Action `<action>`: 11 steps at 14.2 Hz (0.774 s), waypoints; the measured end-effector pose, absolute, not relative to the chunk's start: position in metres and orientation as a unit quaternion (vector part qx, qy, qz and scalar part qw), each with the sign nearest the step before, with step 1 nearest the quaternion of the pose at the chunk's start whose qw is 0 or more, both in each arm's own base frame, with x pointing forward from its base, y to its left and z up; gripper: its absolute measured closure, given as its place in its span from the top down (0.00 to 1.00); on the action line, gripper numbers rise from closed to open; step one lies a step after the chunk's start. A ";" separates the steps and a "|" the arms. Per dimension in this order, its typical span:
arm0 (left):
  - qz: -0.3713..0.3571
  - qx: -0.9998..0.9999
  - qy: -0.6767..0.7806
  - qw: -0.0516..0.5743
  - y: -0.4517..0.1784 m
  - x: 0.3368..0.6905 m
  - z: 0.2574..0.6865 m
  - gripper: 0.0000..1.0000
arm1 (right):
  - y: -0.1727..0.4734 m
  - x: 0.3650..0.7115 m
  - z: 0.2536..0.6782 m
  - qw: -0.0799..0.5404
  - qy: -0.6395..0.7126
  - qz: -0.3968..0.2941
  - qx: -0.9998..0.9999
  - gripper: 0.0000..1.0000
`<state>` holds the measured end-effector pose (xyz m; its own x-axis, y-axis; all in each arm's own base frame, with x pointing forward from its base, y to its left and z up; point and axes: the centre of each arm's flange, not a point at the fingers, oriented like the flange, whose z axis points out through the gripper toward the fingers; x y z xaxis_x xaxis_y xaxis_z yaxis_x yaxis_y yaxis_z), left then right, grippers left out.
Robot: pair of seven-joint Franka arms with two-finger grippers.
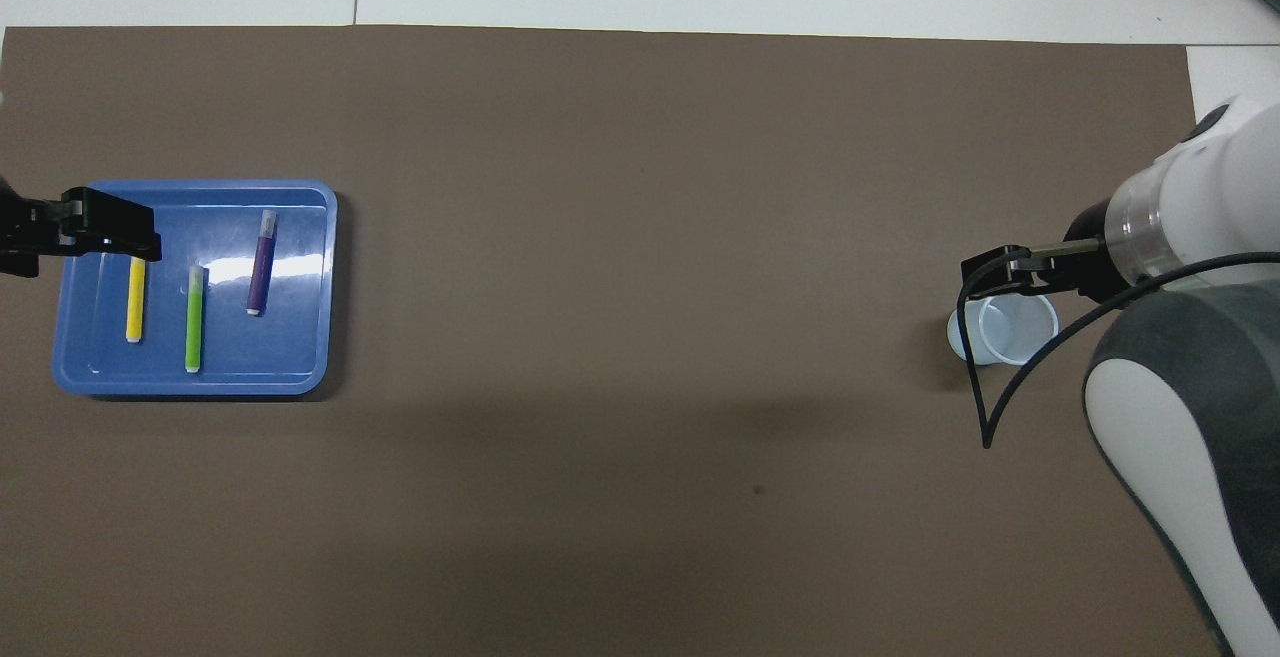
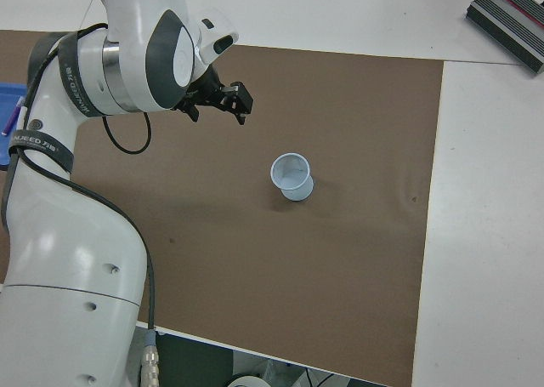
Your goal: Right arm passes pens to left for tray arrangement
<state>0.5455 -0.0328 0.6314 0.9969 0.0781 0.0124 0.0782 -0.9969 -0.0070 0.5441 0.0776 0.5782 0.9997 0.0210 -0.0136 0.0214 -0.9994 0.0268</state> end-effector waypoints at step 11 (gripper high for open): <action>-0.007 -1.000 -0.006 0.004 -0.021 0.543 0.639 1.00 | 0.073 0.544 0.580 0.013 0.006 -0.005 1.000 1.00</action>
<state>0.5433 -0.0212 0.6387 0.9998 0.0123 0.0148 0.0124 -0.9999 -0.0086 0.5439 0.0727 0.5805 0.9999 0.0123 -0.0098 0.0125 -0.9996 0.0263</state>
